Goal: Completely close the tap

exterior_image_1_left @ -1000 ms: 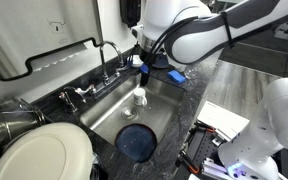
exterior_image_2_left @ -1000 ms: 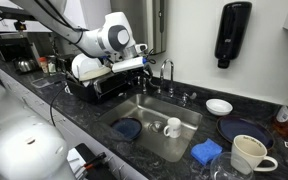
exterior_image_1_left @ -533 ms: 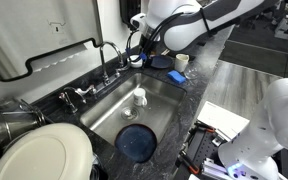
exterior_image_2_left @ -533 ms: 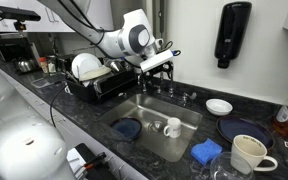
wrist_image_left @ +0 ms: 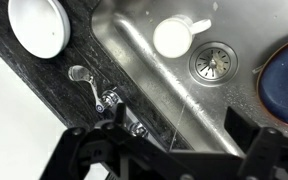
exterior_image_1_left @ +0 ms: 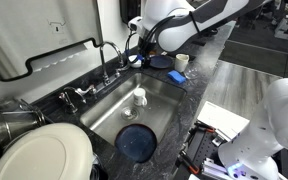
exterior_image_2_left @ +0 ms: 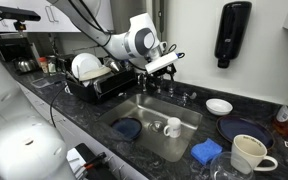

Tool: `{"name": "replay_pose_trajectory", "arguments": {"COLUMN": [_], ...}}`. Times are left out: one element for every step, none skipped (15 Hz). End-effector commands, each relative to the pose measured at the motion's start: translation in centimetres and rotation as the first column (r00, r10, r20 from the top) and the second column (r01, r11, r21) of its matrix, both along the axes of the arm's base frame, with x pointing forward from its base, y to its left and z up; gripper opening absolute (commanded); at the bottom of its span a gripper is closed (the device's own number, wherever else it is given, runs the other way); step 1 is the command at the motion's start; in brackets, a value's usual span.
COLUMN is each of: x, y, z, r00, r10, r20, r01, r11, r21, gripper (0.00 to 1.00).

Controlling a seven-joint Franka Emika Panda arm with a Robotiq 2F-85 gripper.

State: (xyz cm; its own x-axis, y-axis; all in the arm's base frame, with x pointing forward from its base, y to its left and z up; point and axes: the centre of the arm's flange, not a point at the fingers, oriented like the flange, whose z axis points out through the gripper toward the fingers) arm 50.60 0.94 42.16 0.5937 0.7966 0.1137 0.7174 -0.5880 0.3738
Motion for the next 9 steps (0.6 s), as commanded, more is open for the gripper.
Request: {"name": "replay_pose_trajectory", "arguments": {"x": [1.5, 1.7, 2.2, 2.5, 3.1, 3.7, 4.3, 5.0, 5.6], "y": [-1.5, -1.8, -2.2, -2.6, -3.0, -3.3, -3.5, -3.6, -3.7], "z": [-0.9, -1.3, -1.7, -2.2, -2.7, -3.5, -4.1, -5.0, -5.7], "r00": [1.0, 1.0, 1.0, 1.0, 0.999, 0.999, 0.999, 0.997, 0.996], "r10": [0.017, 0.019, 0.016, 0.02, 0.028, 0.038, 0.054, 0.07, 0.083], "r20": [-0.007, -0.007, -0.009, -0.019, -0.019, -0.003, 0.005, 0.021, 0.045], "r01": [-0.017, -0.019, -0.016, -0.021, -0.029, -0.038, -0.054, -0.068, -0.078], "r11": [1.0, 0.999, 0.998, 0.998, 0.997, 0.995, 0.994, 0.993, 0.992], "r21": [-0.026, -0.042, -0.058, -0.063, -0.072, -0.094, -0.097, -0.098, -0.098], "gripper": [1.0, 1.0, 1.0, 1.0, 0.75, 0.74, 0.66, 0.6, 0.52]}}
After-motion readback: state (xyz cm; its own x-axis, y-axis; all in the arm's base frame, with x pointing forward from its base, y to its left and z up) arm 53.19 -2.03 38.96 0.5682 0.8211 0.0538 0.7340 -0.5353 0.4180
